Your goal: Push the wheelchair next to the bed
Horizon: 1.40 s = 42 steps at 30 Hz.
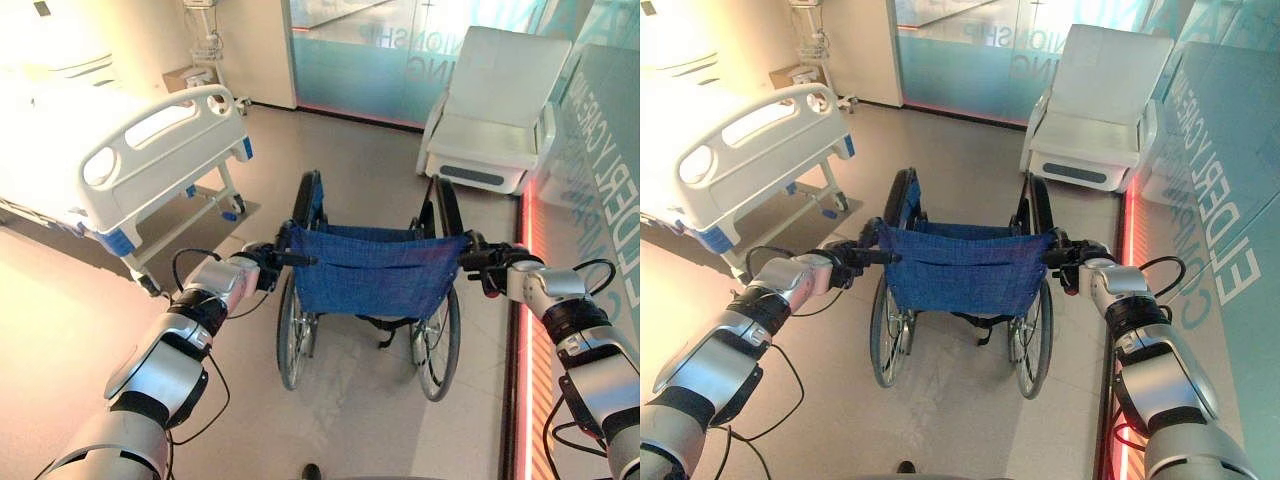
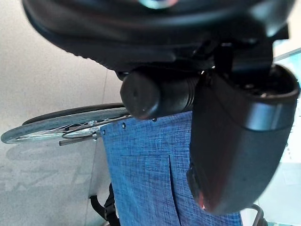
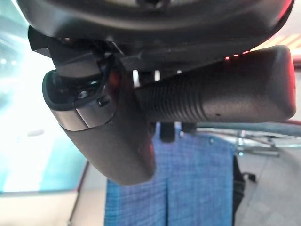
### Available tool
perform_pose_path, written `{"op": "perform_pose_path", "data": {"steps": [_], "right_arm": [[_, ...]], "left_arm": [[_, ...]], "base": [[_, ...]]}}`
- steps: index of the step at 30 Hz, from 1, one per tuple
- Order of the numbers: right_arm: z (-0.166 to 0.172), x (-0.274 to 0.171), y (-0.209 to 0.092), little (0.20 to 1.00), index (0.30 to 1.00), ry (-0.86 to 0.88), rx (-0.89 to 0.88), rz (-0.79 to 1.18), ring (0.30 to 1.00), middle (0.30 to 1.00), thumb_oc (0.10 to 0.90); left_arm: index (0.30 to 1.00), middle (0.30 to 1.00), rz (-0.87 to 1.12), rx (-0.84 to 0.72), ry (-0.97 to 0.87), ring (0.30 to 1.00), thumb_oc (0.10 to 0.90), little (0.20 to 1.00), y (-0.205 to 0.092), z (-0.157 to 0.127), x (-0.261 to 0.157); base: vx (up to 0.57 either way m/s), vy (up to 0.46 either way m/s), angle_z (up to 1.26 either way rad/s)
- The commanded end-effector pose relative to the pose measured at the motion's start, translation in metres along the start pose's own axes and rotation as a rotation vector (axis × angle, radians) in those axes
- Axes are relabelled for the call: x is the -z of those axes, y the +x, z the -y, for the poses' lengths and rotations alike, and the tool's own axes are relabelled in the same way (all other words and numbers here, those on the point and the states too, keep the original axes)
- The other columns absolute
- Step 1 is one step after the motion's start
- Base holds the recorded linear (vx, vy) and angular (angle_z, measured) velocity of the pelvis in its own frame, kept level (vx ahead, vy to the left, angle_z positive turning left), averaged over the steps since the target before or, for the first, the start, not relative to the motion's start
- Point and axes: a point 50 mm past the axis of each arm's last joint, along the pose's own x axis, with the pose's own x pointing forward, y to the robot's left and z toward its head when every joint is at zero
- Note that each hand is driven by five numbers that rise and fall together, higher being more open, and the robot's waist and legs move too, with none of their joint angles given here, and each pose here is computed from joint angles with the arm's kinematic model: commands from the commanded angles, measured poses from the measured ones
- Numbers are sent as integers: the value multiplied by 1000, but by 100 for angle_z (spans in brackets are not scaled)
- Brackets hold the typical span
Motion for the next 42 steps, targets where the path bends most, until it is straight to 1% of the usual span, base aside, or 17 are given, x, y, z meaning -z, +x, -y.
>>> {"op": "perform_pose_path", "data": {"steps": [1,6,7,8,9,10,14,20,25,31,38,42], "right_arm": [[-62,-49,-21,300,300,41,-314,203,300,300,400],[-65,-47,-21,300,300,33,-327,198,300,300,400],[-66,-47,-21,300,300,30,-332,198,300,300,400],[-67,-47,-22,300,300,29,-336,198,300,300,400],[-68,-46,-22,300,300,28,-340,198,300,300,400],[-68,-46,-22,300,300,25,-342,198,300,300,400],[-69,-43,-23,300,300,30,-354,201,300,300,400],[-68,-37,-23,300,300,40,-365,204,300,300,400],[-70,-36,-24,300,300,47,-372,207,300,300,400],[-71,-38,-25,300,300,49,-373,208,300,300,400],[-73,-40,-26,300,300,33,-374,213,300,300,400],[-71,-46,-27,300,300,34,-368,220,300,300,400]], "left_arm": [[900,900,186,-50,9,900,800,900,-9,-8,-48],[900,900,173,-42,-11,900,800,900,-8,-5,-47],[752,752,183,-41,-25,752,701,752,-8,-4,-47],[559,559,192,-42,-38,559,573,559,-8,-4,-48],[404,404,215,-43,-61,404,469,404,-8,-3,-50],[300,300,244,-46,-81,300,400,300,-9,-4,-53],[300,300,371,-78,-177,300,400,300,-16,-6,-66],[300,300,481,-89,-246,300,400,300,-23,-3,-74],[300,300,510,-84,-278,300,400,300,-25,1,-77],[300,300,508,-67,-236,300,400,300,-27,5,-79],[300,300,480,-15,-144,300,400,300,-26,9,-80],[300,300,466,7,-135,300,400,300,-27,9,-83]], "base": [[39,-1,-3],[36,-4,-2],[29,-6,-4],[35,-5,-6],[34,-4,-7],[41,-5,-8],[39,-4,-8],[20,5,-6],[19,18,-6],[21,40,-2],[11,58,-1],[12,87,-2]]}}
